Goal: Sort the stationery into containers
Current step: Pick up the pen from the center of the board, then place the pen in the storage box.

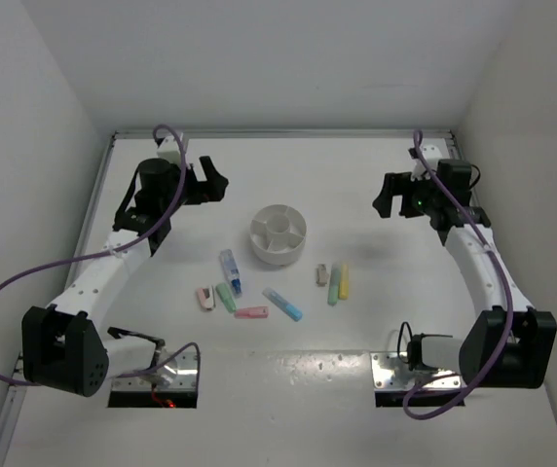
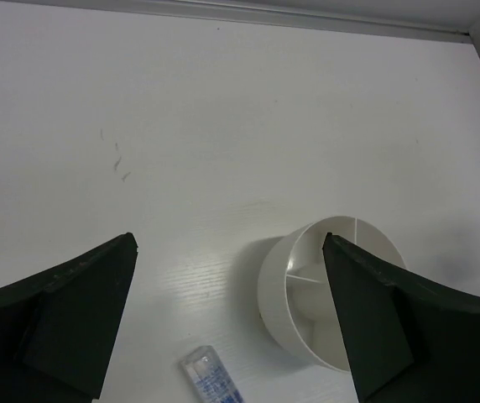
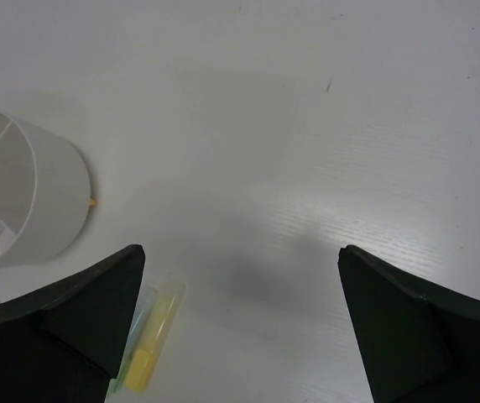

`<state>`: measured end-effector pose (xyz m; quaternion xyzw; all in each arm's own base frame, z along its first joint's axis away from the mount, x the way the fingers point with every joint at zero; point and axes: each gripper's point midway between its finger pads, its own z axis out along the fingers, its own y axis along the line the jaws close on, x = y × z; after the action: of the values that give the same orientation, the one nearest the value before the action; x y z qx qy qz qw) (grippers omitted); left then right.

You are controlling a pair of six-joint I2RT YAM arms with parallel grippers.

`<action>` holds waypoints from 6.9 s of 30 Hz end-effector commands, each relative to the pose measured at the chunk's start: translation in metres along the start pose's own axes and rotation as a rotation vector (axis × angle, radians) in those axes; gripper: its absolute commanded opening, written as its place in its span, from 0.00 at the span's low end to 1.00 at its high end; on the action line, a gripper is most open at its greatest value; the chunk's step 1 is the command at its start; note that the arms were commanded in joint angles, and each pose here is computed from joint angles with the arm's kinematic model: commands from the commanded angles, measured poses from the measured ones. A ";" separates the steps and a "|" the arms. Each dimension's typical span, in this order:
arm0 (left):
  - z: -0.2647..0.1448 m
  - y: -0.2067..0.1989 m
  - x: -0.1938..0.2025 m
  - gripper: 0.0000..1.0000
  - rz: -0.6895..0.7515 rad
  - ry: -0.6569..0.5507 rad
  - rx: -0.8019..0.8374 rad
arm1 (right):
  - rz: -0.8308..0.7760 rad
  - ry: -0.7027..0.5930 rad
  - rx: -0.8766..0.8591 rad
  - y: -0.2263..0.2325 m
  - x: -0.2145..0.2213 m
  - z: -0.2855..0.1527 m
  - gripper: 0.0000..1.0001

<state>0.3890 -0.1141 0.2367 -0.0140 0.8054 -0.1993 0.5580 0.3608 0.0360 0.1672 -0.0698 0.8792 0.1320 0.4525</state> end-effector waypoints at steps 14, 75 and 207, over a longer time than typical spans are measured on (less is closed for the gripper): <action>-0.006 -0.013 -0.011 0.69 -0.006 -0.040 0.058 | -0.181 -0.061 0.086 -0.011 -0.020 -0.020 1.00; -0.016 -0.032 0.014 1.00 0.089 0.034 -0.005 | -0.038 0.568 -0.233 0.099 0.141 -0.013 0.23; -0.023 -0.037 0.002 1.00 0.106 0.001 0.014 | -0.160 -0.326 -0.660 0.206 -0.011 0.114 0.20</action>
<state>0.3585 -0.1393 0.2305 0.0302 0.8220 -0.1685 0.5431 0.3956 0.2655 0.1281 -0.2383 0.7323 0.3951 0.5008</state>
